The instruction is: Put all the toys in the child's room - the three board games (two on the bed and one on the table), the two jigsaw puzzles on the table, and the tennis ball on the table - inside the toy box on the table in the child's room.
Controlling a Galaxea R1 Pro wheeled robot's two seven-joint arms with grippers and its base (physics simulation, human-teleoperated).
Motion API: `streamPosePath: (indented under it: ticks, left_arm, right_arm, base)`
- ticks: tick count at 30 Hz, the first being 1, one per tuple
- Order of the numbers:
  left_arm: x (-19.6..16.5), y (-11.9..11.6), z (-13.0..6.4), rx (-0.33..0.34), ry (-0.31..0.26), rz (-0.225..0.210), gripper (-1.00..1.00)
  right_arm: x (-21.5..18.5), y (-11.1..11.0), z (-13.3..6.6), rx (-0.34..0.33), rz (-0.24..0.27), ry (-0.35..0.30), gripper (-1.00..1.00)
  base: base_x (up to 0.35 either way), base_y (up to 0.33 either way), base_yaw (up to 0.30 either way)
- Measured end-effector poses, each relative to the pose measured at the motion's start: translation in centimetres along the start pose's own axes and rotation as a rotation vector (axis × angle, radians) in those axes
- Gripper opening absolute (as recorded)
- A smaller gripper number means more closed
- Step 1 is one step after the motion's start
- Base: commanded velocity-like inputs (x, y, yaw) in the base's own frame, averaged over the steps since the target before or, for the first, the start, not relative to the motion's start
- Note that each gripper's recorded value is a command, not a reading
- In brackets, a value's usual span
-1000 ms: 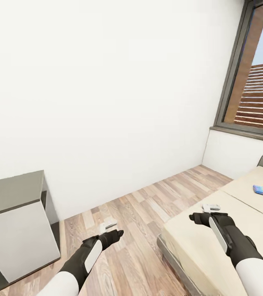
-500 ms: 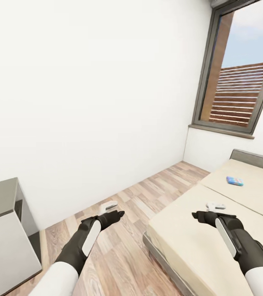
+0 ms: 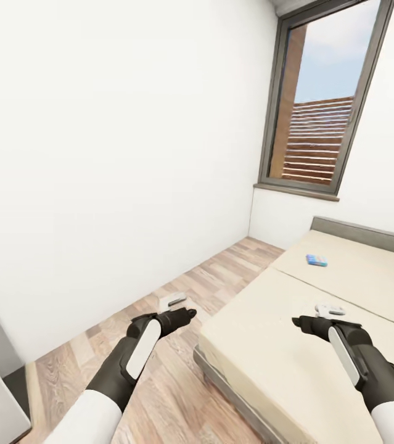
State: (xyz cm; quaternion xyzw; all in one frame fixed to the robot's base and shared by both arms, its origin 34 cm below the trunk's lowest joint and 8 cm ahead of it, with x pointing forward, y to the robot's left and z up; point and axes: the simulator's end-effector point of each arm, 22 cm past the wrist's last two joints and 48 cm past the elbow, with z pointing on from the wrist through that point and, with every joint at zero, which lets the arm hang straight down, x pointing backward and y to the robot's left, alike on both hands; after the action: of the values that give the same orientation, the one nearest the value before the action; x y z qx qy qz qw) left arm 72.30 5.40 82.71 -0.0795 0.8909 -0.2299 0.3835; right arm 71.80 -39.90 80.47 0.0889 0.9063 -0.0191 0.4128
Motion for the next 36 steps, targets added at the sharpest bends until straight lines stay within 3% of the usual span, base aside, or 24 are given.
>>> streamPosePath:
  ticks: [4, 15, 36]
  left_arm:
    - [0.6, -0.6, 0.0, -0.021, 0.011, 0.024, 1.00]
    - [1.1, -0.7, 0.3, -0.043, 0.009, 0.032, 1.00]
    - [2.2, -1.1, 0.7, -0.026, 0.036, -0.016, 1.00]
  right_arm:
    - [0.1, -0.6, 0.0, 0.007, 0.018, 0.000, 1.00]
    - [0.2, -1.1, 0.1, 0.013, 0.031, 0.001, 1.00]
    - [0.6, -1.5, 0.4, 0.020, 0.033, 0.007, 1.00]
  base:
    - [0.000, 0.000, -0.278]
    - [0.000, 0.000, -0.278]
    - [0.000, 0.000, -0.278]
